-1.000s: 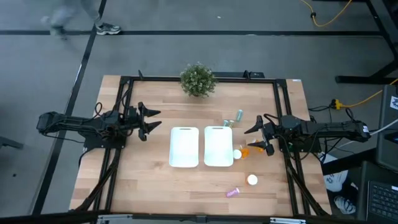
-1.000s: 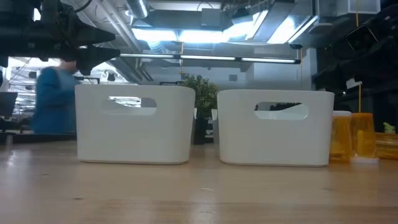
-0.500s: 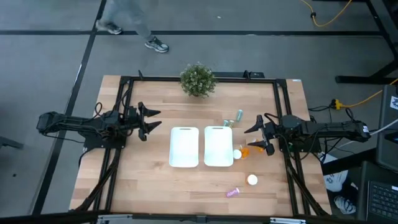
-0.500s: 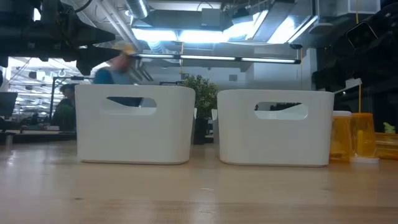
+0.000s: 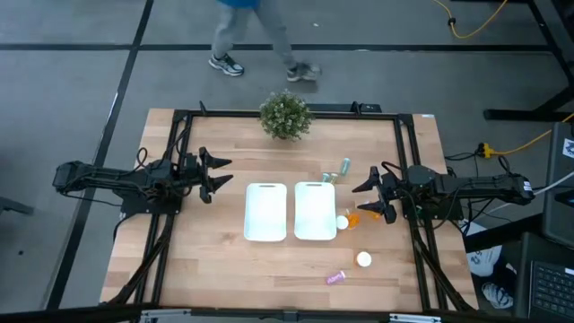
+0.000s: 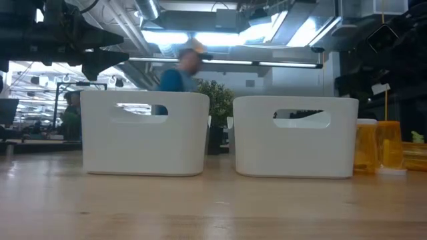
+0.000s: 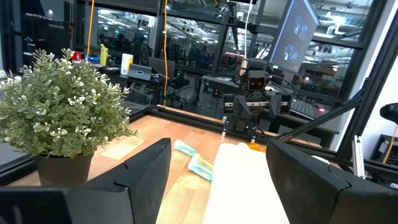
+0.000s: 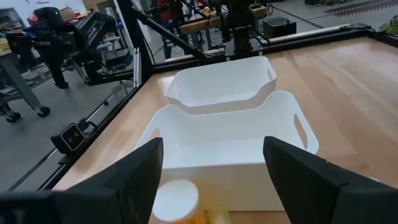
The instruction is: Pick and place medicine bottles into bin by pill shape (circle, oval)
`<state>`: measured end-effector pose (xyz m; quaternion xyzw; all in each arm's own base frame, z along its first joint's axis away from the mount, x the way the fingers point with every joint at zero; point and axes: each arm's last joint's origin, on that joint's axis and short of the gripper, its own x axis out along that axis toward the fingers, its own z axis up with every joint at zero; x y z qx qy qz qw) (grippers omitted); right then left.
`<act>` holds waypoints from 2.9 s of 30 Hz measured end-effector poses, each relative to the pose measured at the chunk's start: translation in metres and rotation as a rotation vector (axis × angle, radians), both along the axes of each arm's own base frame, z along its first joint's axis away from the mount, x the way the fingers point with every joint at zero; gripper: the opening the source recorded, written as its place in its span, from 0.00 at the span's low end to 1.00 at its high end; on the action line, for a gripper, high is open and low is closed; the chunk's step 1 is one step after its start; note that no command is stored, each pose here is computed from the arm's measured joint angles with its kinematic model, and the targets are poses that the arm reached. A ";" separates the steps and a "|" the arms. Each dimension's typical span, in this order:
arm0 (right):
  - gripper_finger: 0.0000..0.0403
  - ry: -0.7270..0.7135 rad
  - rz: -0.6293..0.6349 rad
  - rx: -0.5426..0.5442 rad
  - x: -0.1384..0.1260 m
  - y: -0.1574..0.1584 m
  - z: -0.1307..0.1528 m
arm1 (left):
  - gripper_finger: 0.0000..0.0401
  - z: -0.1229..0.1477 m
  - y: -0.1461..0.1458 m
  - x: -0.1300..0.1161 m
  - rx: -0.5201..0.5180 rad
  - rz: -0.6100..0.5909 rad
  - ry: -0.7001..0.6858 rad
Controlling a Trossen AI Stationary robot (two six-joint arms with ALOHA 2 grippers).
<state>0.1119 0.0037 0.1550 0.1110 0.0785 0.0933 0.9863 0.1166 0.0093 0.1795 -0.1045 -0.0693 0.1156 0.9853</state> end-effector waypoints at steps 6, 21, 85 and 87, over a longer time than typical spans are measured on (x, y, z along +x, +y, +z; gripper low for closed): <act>0.69 0.027 0.000 0.000 0.000 0.000 -0.003 | 0.64 0.000 0.000 0.000 0.000 0.000 0.000; 0.69 0.053 -0.008 0.060 -0.001 0.000 -0.004 | 0.64 0.000 0.000 0.000 0.000 0.000 0.000; 0.69 0.022 -0.050 0.070 0.015 0.020 -0.002 | 0.64 0.001 0.008 -0.003 -0.084 0.276 -0.038; 0.69 -0.011 -0.083 0.041 0.015 0.019 0.001 | 0.64 0.001 0.007 -0.003 -0.085 0.260 -0.037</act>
